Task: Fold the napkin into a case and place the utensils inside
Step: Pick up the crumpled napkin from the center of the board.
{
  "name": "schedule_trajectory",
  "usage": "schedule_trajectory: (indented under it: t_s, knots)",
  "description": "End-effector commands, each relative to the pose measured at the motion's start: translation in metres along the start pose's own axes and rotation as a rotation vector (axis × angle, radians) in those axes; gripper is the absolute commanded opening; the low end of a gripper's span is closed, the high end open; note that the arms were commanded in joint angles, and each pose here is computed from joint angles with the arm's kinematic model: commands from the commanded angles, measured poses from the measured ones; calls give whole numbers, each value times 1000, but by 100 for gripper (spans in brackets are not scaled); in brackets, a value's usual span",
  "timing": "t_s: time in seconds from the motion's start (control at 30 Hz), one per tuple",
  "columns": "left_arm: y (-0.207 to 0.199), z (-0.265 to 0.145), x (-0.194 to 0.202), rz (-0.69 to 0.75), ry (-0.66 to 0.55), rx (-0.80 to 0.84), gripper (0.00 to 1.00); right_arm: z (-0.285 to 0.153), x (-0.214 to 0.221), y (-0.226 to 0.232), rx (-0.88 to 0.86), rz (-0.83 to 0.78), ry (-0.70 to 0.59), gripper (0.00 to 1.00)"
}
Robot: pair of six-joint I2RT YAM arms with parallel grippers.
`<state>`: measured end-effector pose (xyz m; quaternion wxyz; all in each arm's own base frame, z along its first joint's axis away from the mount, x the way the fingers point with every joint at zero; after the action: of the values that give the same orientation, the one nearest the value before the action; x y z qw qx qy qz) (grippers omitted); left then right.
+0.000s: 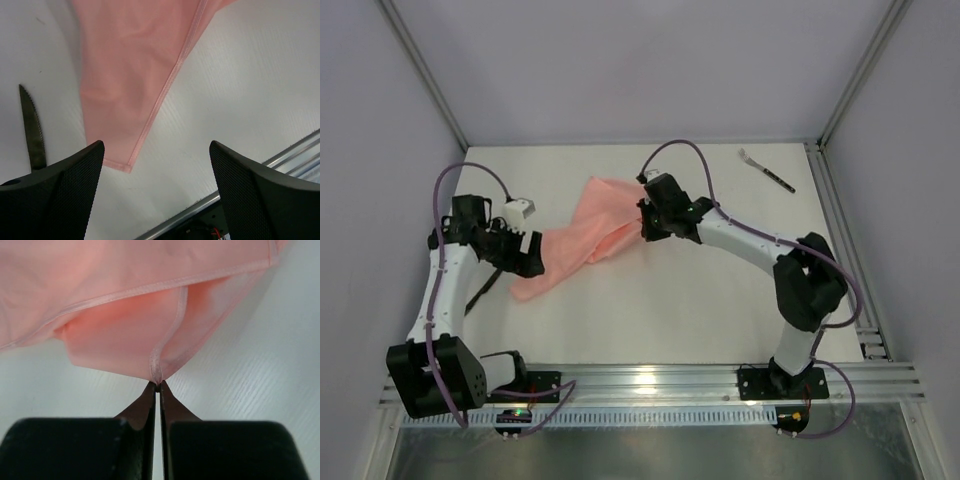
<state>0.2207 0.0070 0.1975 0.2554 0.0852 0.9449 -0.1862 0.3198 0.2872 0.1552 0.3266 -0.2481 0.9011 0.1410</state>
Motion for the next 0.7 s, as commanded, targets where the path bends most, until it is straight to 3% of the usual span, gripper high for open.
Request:
schedule_trajectory:
  t_s: [0.0,0.1,0.27,0.4,0.53,0.67]
  knots:
    - [-24,6,-4,130,48,89,87,-31,-1,-5,-1,-18,-86,4]
    - [-29,18,3,196,83,83,87,-40,19,-7,-7,-6,-70,4]
    - [-41,52,34,434,236,17,92,-44,43,-9,-9,10,-60,4]
    - [-27,77,44,567,262,-186,92,-41,53,-11,-6,27,-44,4]
    - [-12,88,31,587,244,-328,87,-42,63,-9,-31,24,-32,4]
    - [-6,98,31,606,273,-341,80,-42,69,-11,-23,21,-24,4]
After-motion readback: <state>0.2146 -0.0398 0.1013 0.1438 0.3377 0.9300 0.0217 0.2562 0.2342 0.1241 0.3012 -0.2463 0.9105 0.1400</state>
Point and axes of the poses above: each gripper's point midway between its finger pads, its own z axis out along the fingers, its own y axis along the line the jaws close on, x = y × z, the point moved 7 cm from there along -z, back along the fingers, and after that the axes turned 11 degrees about -z, right-handed, at the moved point
